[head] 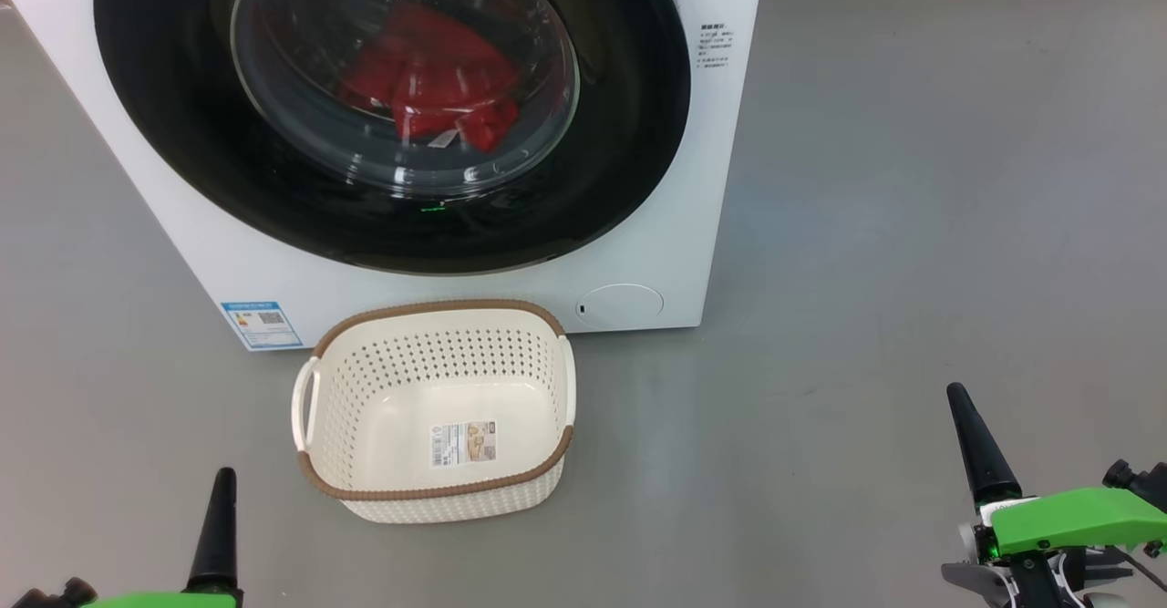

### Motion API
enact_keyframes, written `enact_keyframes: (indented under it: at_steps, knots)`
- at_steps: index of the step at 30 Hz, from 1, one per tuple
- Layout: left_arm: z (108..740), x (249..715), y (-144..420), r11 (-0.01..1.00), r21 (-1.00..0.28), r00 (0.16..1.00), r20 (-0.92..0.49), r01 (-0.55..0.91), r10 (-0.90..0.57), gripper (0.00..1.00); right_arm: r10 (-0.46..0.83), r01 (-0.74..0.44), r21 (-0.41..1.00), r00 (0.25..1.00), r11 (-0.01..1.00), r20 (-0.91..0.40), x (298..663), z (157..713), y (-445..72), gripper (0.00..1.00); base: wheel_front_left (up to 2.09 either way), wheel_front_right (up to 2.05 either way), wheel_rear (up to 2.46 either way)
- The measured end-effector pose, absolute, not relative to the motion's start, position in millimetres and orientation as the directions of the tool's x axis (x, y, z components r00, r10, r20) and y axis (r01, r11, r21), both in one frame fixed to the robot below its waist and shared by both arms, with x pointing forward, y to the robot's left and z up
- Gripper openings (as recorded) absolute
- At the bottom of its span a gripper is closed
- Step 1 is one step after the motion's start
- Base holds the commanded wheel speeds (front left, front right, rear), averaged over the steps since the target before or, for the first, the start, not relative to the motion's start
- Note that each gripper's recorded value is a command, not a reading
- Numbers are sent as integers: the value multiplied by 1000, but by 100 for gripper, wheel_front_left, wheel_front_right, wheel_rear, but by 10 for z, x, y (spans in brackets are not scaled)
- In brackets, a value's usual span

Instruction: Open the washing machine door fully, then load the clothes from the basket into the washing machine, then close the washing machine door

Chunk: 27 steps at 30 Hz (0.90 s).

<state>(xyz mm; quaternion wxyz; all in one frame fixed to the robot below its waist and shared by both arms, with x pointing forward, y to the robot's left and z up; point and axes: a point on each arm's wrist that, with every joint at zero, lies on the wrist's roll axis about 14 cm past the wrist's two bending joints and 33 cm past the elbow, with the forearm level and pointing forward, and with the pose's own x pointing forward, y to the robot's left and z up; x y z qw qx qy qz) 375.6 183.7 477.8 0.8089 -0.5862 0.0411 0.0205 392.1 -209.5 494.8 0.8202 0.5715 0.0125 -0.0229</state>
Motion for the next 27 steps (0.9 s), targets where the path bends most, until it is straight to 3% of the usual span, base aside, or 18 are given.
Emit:
enact_keyframes:
  at_steps: [27]
  knots:
    - [4804,3756,1874,48,-995,996,-83,-82,-22,0,-24,45,998,999,53,-43,3854,4941,-2069,0,0,0,0]
